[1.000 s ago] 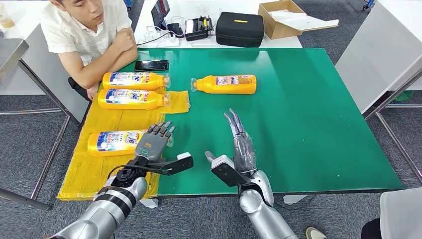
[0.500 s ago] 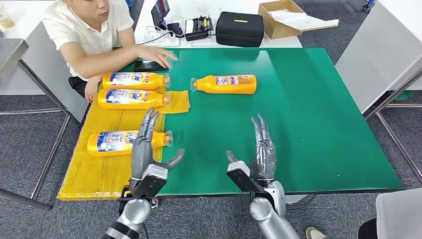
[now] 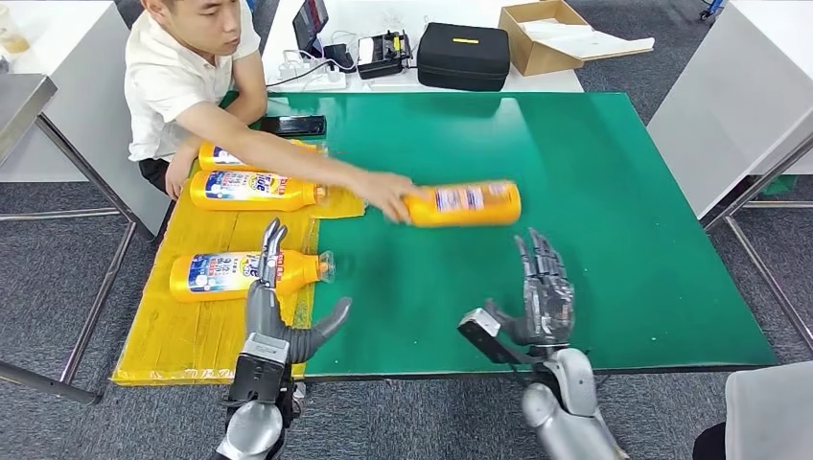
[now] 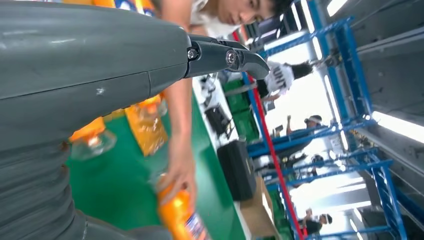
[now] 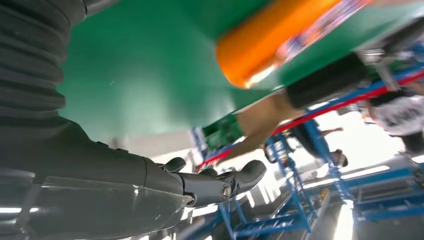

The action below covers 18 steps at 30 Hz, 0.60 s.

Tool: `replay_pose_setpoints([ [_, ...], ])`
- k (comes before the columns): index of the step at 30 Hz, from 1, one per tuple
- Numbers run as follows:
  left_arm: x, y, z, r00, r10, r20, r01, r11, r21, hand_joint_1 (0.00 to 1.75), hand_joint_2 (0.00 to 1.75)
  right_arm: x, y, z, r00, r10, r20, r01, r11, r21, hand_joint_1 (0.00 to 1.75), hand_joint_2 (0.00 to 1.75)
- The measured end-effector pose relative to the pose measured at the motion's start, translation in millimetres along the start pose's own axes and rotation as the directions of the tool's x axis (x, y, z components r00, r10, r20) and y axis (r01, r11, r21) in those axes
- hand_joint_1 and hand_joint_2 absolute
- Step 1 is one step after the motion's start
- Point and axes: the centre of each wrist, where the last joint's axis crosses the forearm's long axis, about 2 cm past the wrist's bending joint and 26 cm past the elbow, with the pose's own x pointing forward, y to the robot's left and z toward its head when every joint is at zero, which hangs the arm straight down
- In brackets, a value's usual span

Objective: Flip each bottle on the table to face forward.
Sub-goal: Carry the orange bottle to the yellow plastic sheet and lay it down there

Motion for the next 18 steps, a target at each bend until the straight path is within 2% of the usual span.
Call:
replay_pose_setpoints([
  [2, 1, -4, 5, 0.999, 0.039, -0.025, -0.040, 0.999, -0.019, 0.00, 1.75, -19, -4, 4, 0.996, 0.085, -0.016, -0.084, 0.996, 0.028, 0.00, 1.75],
  [8, 4, -16, 10, 0.995, 0.088, -0.054, -0.091, 0.995, -0.049, 0.00, 1.75, -50, -11, 2, 0.974, 0.222, -0.040, -0.219, 0.972, 0.081, 0.00, 1.75],
  [18, 6, -28, 13, 0.993, 0.106, -0.060, -0.111, 0.991, -0.076, 0.00, 1.75, -69, -7, -9, 0.964, 0.259, -0.057, -0.249, 0.958, 0.145, 0.00, 1.75],
])
